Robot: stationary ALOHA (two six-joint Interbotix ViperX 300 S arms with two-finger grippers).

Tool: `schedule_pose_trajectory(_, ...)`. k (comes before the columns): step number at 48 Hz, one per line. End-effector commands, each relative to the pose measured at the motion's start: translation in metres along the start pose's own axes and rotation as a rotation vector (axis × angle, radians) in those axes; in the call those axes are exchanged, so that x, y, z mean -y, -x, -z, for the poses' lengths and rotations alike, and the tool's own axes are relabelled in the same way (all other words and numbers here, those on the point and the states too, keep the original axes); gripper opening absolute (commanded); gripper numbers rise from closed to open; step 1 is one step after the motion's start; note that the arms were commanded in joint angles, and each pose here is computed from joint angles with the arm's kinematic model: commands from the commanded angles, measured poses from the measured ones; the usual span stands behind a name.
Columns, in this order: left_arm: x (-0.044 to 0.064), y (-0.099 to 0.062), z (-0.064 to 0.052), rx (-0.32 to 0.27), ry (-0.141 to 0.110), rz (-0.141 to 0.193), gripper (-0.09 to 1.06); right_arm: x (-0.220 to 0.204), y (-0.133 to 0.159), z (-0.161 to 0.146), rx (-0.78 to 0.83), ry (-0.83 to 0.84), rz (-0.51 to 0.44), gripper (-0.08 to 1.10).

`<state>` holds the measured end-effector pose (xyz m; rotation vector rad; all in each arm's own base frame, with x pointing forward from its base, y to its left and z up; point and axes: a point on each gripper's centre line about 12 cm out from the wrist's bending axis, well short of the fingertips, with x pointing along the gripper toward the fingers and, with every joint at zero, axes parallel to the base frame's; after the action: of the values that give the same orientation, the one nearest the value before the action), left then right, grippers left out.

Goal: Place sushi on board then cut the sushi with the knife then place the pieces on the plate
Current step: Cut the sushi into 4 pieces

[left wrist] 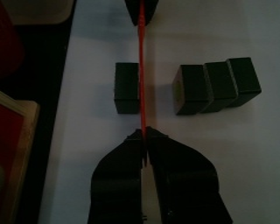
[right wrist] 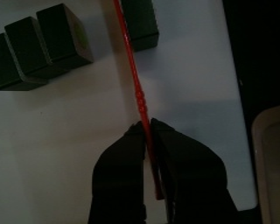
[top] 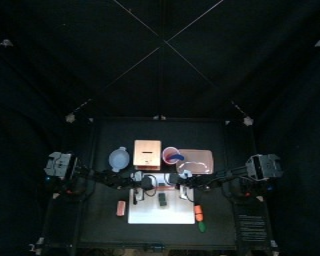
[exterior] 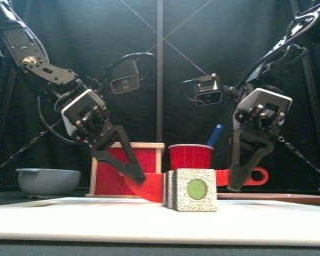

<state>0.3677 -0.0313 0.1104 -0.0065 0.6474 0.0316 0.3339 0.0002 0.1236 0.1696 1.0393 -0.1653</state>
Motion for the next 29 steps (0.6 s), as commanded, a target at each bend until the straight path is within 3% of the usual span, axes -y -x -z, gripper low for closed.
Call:
schedule_pose_trajectory(1, 0.003, 0.015, -0.028, 0.093, -0.01, 0.016, 0.42, 0.001, 0.026, -0.022, 0.079, -0.023, -0.007, 0.42)
schedule_pose_trajectory(6, 0.009, 0.029, -0.04, 0.14, -0.03, 0.036, 0.42, 0.001, 0.042, -0.027, 0.107, -0.033, -0.012, 0.42)
schedule_pose_trajectory(12, 0.023, 0.039, -0.044, 0.163, -0.058, 0.074, 0.42, -0.01, 0.057, -0.028, 0.142, -0.026, -0.044, 0.42)
schedule_pose_trajectory(21, 0.053, 0.042, -0.038, 0.156, -0.101, 0.142, 0.42, -0.028, 0.062, -0.022, 0.137, -0.012, -0.089, 0.42)
schedule_pose_trajectory(29, 0.064, 0.037, -0.031, 0.133, -0.106, 0.163, 0.42, -0.037, 0.058, -0.016, 0.111, -0.013, -0.109, 0.42)
